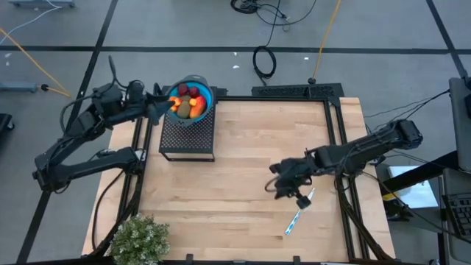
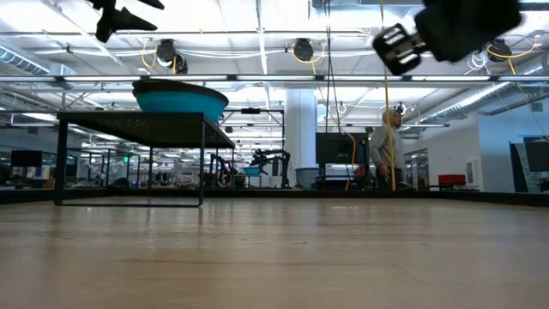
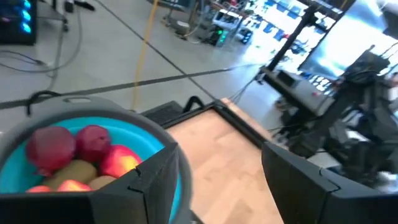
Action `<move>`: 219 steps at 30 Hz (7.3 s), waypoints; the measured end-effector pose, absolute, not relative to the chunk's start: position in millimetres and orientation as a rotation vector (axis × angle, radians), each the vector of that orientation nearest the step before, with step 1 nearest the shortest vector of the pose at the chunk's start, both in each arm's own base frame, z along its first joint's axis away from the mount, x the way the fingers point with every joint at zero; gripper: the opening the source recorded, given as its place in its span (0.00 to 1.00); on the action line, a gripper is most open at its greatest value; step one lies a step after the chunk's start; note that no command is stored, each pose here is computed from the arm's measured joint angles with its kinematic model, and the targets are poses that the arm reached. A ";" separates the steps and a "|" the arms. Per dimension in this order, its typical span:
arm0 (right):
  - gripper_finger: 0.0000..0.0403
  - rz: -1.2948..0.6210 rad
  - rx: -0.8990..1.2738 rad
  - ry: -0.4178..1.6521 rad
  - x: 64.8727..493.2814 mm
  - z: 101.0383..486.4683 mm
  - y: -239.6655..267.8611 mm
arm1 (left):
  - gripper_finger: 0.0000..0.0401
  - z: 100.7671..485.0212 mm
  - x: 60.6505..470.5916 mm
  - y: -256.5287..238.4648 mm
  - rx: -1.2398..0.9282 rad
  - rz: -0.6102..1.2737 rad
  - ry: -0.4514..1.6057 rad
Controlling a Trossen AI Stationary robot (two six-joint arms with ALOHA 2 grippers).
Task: Pick & Place Fruit
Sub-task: Put the blue knife on the shelf
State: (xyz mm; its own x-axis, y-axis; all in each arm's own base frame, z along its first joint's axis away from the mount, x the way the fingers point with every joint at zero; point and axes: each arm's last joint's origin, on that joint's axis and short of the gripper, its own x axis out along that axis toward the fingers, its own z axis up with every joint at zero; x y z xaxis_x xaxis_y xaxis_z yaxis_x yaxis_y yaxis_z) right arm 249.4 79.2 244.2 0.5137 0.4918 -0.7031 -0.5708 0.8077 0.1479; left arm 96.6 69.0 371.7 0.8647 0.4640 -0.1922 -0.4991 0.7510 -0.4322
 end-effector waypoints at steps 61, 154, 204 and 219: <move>0.33 0.777 -0.457 1.073 170.7 128.1 127.2 | 0.57 387.0 99.4 57.7 -0.593 0.274 -0.046; 0.02 -0.206 -0.163 0.766 291.5 302.4 28.3 | 0.57 382.1 320.5 -27.2 0.242 0.181 0.729; 0.02 -0.144 -0.031 0.752 291.5 302.8 39.3 | 0.54 330.6 385.8 -37.3 0.136 0.124 0.903; 0.02 -0.144 -0.039 0.802 307.5 283.0 42.1 | 0.26 330.7 386.5 -39.3 0.111 0.053 0.900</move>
State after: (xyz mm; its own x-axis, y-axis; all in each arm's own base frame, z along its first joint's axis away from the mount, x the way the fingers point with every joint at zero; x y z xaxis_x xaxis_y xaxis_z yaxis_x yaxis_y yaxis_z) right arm 307.5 42.1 283.0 0.6857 -0.1427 -0.7137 0.1135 0.9896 -0.0888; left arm 386.5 -39.3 330.7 0.6204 0.0930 -0.7788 0.0006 0.9929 0.1190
